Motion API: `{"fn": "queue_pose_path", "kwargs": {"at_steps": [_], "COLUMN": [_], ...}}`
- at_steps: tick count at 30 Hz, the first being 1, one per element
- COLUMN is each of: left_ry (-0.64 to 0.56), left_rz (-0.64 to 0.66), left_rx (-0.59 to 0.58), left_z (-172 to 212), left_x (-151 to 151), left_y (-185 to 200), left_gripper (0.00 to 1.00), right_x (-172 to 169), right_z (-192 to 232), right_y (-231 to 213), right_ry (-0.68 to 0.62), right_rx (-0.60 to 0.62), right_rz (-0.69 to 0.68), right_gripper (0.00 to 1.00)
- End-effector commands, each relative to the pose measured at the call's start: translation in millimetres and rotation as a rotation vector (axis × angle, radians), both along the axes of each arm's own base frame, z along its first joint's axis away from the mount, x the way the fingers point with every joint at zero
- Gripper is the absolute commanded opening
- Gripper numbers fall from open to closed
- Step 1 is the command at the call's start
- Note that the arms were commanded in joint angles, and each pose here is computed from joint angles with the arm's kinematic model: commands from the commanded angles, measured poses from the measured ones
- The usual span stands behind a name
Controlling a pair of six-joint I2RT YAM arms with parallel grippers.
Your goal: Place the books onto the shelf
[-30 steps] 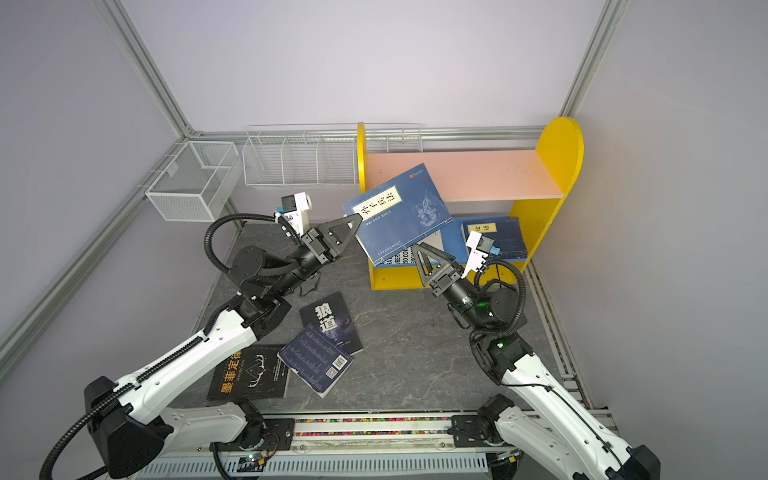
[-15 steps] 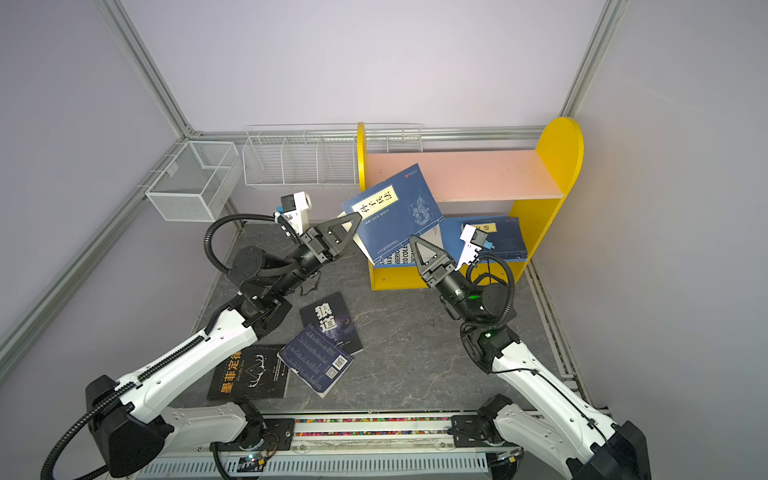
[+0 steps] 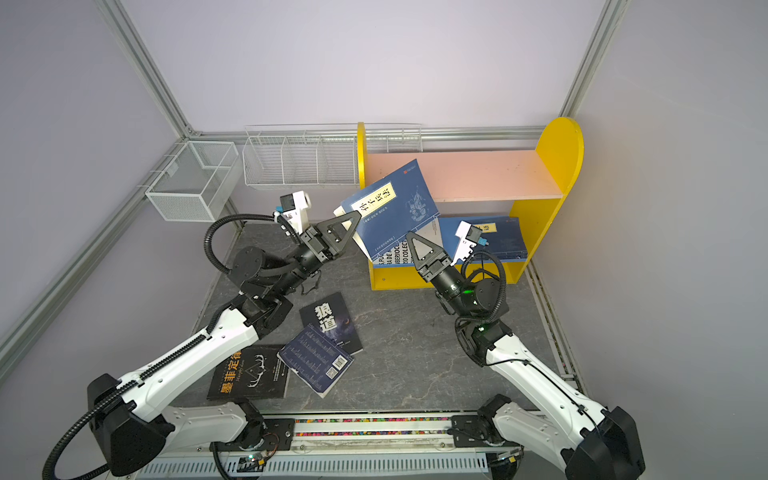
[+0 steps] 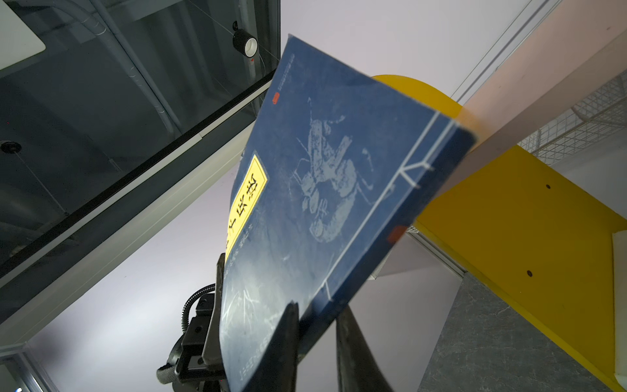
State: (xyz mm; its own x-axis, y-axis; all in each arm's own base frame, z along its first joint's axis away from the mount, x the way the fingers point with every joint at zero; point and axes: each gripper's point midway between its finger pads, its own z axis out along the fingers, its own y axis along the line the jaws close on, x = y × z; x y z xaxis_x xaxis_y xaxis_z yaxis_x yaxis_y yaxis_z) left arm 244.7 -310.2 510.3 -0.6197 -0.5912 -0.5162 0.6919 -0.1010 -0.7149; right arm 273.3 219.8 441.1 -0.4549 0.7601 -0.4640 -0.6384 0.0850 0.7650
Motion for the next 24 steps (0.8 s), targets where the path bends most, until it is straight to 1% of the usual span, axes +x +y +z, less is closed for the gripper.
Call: {"fn": "queue_pose_path", "kwargs": {"at_steps": [1,3,5,9,14,17,18,20,24], "left_ry": [-0.028,-0.028,-0.029,-0.028,-0.027,-0.028,-0.028,-0.027,-0.028], "left_rz": [-0.036,-0.035,-0.036,-0.037,-0.032,-0.031,-0.030,-0.023,-0.014], "left_rx": [-0.035,-0.035,-0.037,-0.038,-0.039,-0.040,-0.040,-0.039,-0.034], "left_z": [10.6,10.6,10.8,10.7,10.7,11.5,11.3,10.6,10.3], "left_x": [-9.1,-8.6,-8.6,-8.4,-8.0,-8.1,-7.8,-6.7,-5.8], "left_y": [-0.2,-0.5,-0.7,-0.9,-0.3,0.1,0.1,0.3,0.7], "left_gripper": [0.00,0.00,0.00,0.00,0.00,0.00,0.00,0.00,0.00], "right_x": [-14.4,-15.5,-15.9,-14.4,-14.8,-15.0,-14.8,-14.0,-14.4], "right_z": [26.8,28.0,29.3,28.8,29.4,28.7,27.2,24.1,17.6], "right_y": [-1.9,-2.0,-1.9,-0.6,-0.8,-2.2,-1.9,-1.8,-5.3], "right_ry": [-0.076,-0.081,-0.084,-0.082,-0.085,-0.081,-0.076,-0.059,-0.036], "right_rx": [0.049,0.046,0.044,0.043,0.052,0.053,0.048,0.040,0.044], "right_rz": [0.034,0.034,0.036,0.038,0.041,0.036,0.035,0.036,0.025], "right_gripper": [0.24,0.25,0.28,0.30,0.23,0.23,0.24,0.32,0.35]}}
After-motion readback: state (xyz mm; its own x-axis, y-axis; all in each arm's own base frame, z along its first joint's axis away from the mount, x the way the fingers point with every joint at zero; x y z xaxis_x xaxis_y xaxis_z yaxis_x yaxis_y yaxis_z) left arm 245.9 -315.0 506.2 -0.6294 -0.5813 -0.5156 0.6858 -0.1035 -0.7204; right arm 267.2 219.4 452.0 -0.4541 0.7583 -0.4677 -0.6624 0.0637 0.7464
